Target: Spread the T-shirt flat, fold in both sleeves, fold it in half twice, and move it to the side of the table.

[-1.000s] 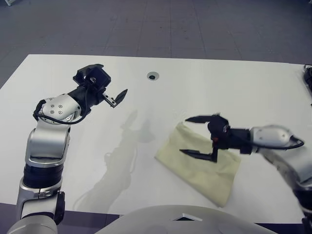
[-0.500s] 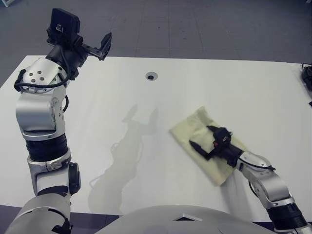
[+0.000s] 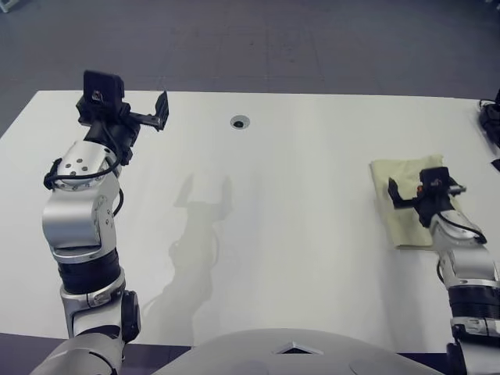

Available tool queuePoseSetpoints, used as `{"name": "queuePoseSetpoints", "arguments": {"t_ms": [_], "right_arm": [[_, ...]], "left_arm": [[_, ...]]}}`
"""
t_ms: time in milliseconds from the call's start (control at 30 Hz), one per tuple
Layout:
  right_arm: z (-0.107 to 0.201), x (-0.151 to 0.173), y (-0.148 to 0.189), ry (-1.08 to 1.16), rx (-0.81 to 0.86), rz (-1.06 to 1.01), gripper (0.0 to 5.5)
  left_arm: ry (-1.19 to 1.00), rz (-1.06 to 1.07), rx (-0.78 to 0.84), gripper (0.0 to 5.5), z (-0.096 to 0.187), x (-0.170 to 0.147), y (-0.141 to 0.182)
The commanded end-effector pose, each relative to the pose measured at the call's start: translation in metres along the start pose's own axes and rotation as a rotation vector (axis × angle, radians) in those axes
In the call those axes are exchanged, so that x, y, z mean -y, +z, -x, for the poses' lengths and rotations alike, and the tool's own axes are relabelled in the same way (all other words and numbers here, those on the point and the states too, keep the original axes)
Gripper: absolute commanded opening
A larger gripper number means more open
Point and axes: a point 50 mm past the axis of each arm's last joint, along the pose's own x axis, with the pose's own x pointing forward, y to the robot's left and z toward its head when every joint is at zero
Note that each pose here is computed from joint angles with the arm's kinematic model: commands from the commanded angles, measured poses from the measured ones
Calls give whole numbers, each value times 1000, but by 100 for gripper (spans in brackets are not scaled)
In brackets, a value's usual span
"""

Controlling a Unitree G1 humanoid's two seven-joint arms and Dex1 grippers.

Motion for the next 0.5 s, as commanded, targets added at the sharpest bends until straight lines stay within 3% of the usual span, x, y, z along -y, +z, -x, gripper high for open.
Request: {"name": "queuePoseSetpoints", "arguments": {"t_ms": [33, 133, 500], "right_arm": [[-16, -50, 54, 67, 151, -123, 539], [-21, -69, 63, 69, 164, -149, 539], [-26, -71, 65, 57, 159, -151, 539]], "left_arm": [[18, 47, -31, 540, 3, 15, -14], [25, 89, -42, 540, -2, 20, -20], [40, 105, -49, 540, -10, 23, -27]]}}
